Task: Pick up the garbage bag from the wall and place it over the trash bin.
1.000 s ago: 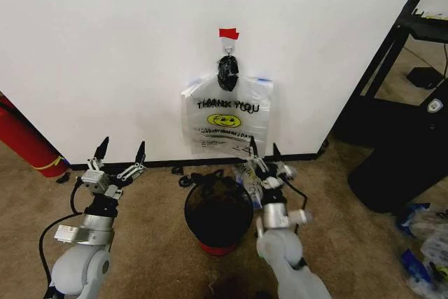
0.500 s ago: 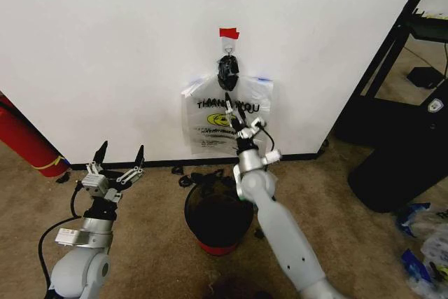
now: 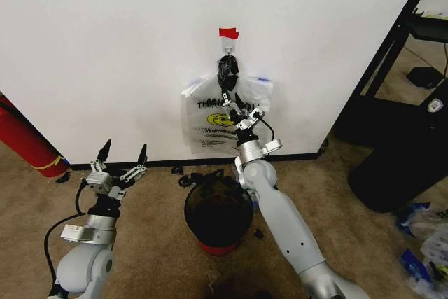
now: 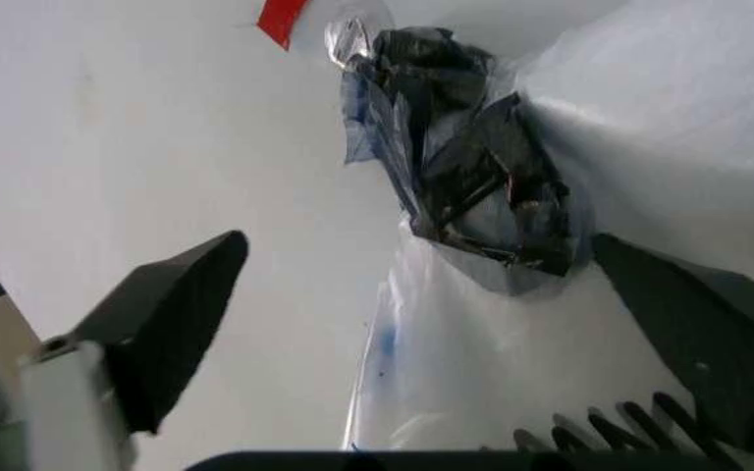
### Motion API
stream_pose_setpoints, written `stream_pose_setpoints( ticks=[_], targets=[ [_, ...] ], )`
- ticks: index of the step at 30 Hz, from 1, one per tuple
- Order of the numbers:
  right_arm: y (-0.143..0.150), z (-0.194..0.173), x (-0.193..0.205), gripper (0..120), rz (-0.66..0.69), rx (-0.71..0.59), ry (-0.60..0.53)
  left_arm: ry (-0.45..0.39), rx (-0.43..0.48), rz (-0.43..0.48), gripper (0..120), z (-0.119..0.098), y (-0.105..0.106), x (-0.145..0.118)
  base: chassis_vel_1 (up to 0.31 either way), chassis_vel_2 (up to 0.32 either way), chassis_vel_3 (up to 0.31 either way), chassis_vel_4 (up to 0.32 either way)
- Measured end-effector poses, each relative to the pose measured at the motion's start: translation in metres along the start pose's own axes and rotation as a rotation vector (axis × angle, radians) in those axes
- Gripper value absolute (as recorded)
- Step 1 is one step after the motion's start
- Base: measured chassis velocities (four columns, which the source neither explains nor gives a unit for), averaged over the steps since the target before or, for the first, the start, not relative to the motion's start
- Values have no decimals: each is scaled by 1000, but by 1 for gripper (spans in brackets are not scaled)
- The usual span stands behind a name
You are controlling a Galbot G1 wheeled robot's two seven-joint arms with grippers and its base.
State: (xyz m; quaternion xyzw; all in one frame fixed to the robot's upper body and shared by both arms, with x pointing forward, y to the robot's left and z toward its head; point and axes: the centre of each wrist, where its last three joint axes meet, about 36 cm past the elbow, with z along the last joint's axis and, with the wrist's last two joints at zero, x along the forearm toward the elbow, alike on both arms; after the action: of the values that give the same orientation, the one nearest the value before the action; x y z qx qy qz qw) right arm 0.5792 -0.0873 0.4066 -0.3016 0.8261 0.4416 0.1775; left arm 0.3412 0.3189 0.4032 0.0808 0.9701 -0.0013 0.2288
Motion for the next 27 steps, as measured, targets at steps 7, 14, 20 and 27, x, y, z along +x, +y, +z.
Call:
stream_pose_setpoints(
  ticks=[7,14,20,27],
  targets=[
    [-8,2,-12,70,-13,-1,2,-2,-10,-2,100,-3,3,3,0,0,0,0],
    [-12,4,-16,58,-11,-1,4,-4,-12,-10,100,-2,3,7,0,0,0,0],
    [-13,4,-18,39,-10,4,4,-3,-13,-11,100,-1,1,9,0,0,0,0],
    [-21,-3,-15,11,0,27,9,1,-15,-12,100,0,0,12,0,0,0,0]
  ],
)
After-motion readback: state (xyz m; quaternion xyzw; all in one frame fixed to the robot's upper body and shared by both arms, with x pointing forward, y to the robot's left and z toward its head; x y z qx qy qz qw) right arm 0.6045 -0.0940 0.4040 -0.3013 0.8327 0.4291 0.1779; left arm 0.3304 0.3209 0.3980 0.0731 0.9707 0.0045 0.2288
